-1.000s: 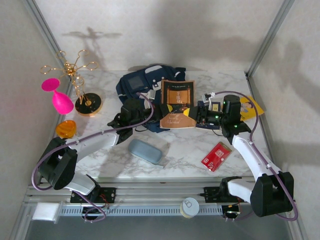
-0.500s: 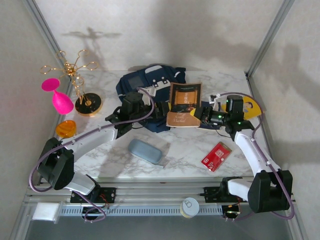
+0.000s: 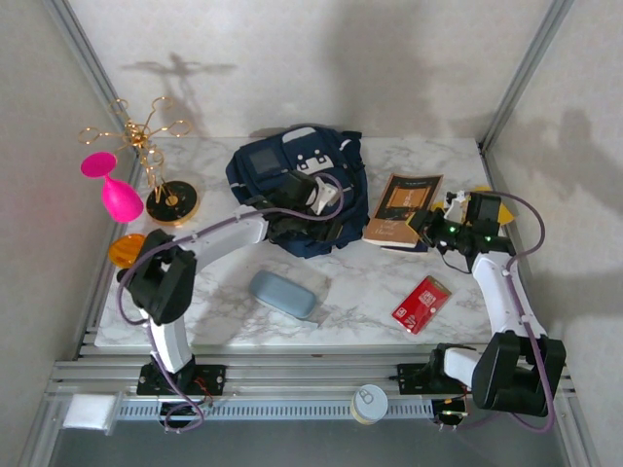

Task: Pack the student bag

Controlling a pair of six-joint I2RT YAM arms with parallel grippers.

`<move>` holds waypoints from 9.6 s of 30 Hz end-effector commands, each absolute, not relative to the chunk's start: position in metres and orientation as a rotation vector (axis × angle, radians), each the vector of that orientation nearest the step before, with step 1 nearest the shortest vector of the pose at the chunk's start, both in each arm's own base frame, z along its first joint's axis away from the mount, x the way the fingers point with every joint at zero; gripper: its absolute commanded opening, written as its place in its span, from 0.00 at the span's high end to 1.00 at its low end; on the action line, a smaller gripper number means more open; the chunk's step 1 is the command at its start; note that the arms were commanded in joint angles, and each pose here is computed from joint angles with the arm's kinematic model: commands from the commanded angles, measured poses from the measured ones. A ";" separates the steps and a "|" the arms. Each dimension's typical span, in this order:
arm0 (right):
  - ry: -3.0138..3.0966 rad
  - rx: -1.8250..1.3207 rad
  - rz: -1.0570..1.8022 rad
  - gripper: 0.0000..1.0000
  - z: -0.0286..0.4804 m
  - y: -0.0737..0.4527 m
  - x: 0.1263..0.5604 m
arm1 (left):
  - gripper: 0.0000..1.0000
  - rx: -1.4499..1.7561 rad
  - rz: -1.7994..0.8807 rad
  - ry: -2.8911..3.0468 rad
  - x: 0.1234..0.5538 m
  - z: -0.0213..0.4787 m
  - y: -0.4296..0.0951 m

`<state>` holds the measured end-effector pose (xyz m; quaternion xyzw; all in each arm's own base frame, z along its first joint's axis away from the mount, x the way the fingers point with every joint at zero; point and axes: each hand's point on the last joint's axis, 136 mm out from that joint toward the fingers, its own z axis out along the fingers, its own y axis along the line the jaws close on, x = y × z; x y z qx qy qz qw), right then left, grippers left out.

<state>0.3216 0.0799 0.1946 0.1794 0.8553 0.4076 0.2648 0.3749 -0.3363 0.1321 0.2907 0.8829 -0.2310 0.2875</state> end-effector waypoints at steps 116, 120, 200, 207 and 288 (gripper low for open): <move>2.349 -0.169 0.749 0.94 0.097 0.334 0.431 | 1.00 0.372 -0.283 1.901 0.454 0.350 -0.267; 2.318 -0.251 0.830 0.93 0.122 0.320 0.392 | 1.00 0.352 -0.274 1.940 0.456 0.339 -0.262; 2.201 1.278 0.500 0.58 0.045 -0.104 0.438 | 0.01 0.242 -1.018 2.214 0.327 0.157 -0.412; 2.212 1.307 0.536 0.67 0.033 -0.103 0.438 | 0.01 0.242 -1.030 2.221 0.328 0.154 -0.414; 2.302 0.496 1.372 1.00 0.180 0.133 0.408 | 0.01 -0.110 -0.976 2.143 0.360 0.179 -0.305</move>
